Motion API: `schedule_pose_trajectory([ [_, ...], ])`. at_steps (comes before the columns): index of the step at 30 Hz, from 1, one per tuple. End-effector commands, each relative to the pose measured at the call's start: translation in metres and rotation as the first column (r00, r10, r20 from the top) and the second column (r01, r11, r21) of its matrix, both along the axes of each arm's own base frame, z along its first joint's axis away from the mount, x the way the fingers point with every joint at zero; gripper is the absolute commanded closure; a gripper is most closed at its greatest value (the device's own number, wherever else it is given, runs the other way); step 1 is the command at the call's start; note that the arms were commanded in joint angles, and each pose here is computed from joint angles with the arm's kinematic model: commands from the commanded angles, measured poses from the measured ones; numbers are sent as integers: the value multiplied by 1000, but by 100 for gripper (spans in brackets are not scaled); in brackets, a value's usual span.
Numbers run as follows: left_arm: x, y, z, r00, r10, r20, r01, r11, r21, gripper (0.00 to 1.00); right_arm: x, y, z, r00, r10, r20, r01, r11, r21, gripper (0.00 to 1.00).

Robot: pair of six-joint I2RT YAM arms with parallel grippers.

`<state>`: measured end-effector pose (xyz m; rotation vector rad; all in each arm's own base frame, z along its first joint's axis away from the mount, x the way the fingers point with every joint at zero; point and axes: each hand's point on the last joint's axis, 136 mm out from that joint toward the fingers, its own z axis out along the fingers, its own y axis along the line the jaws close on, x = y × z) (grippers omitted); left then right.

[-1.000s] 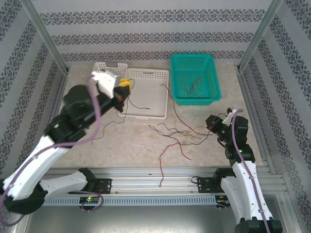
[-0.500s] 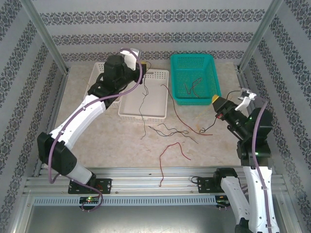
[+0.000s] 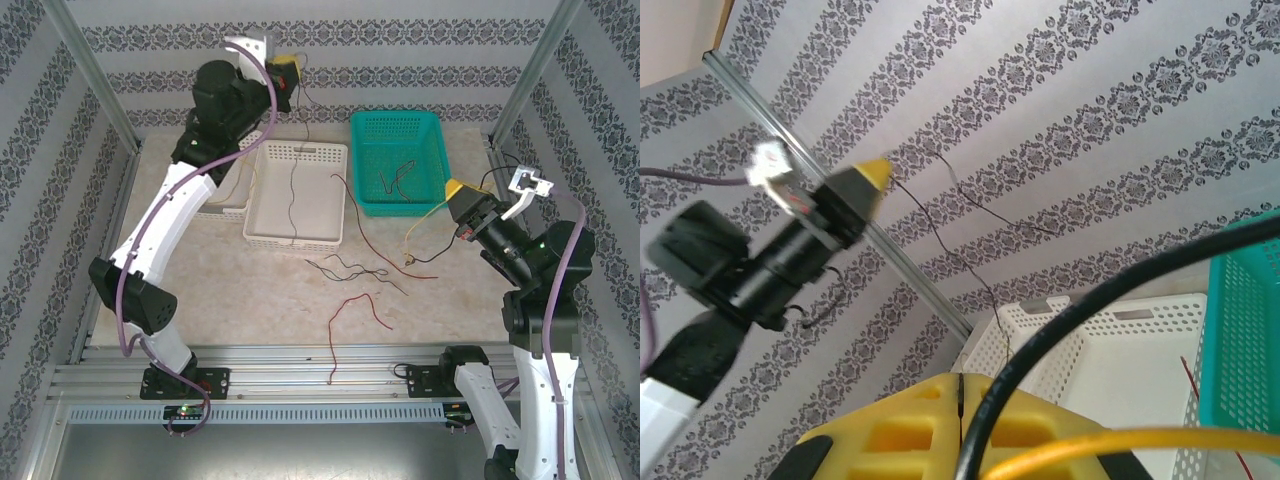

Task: Untangle the cables

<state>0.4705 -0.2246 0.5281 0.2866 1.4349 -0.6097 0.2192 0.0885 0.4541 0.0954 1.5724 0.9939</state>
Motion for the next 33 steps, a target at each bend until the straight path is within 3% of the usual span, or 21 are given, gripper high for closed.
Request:
schedule_pose_trajectory([
  [1, -21, 3, 37, 997, -33, 75, 37, 998, -44, 100, 1, 3, 1, 1000, 24, 9, -24, 1000, 13, 100],
  [5, -20, -1, 25, 998, -54, 42, 56, 997, -49, 100, 5, 4, -4, 1000, 30, 0, -30, 999, 25, 100],
  [9, -7, -2, -20, 999, -35, -27, 34, 999, -33, 100, 7, 7, -9, 999, 45, -7, -44, 999, 28, 100],
  [20, 23, -5, -207, 947, 10, -322, -25, 999, -42, 100, 11, 24, -26, 994, 104, -39, -104, 995, 2, 100],
  [21, 25, -5, -219, 940, 17, -341, -31, 999, -35, 97, 11, 27, -26, 993, 115, -39, -115, 993, -2, 100],
  [22, 27, -7, -230, 931, 17, -364, -30, 999, -30, 84, 11, 29, -25, 992, 124, -38, -124, 992, -7, 100],
  [24, 26, -14, -243, 916, -19, -402, 7, 999, -32, 43, 11, 33, -27, 990, 133, -40, -134, 991, -17, 100],
  [26, 19, -19, -240, 908, -62, -414, 42, 997, -57, 22, 11, 37, -29, 989, 141, -46, -142, 989, -30, 100],
  [29, 0, -25, -214, 921, -117, -371, 87, 992, -96, 8, 14, 43, -35, 984, 165, -60, -168, 985, -37, 100],
  [33, -38, -35, -173, 921, -230, -314, 184, 968, -171, 2, 19, 50, -43, 980, 181, -78, -185, 982, -46, 100],
])
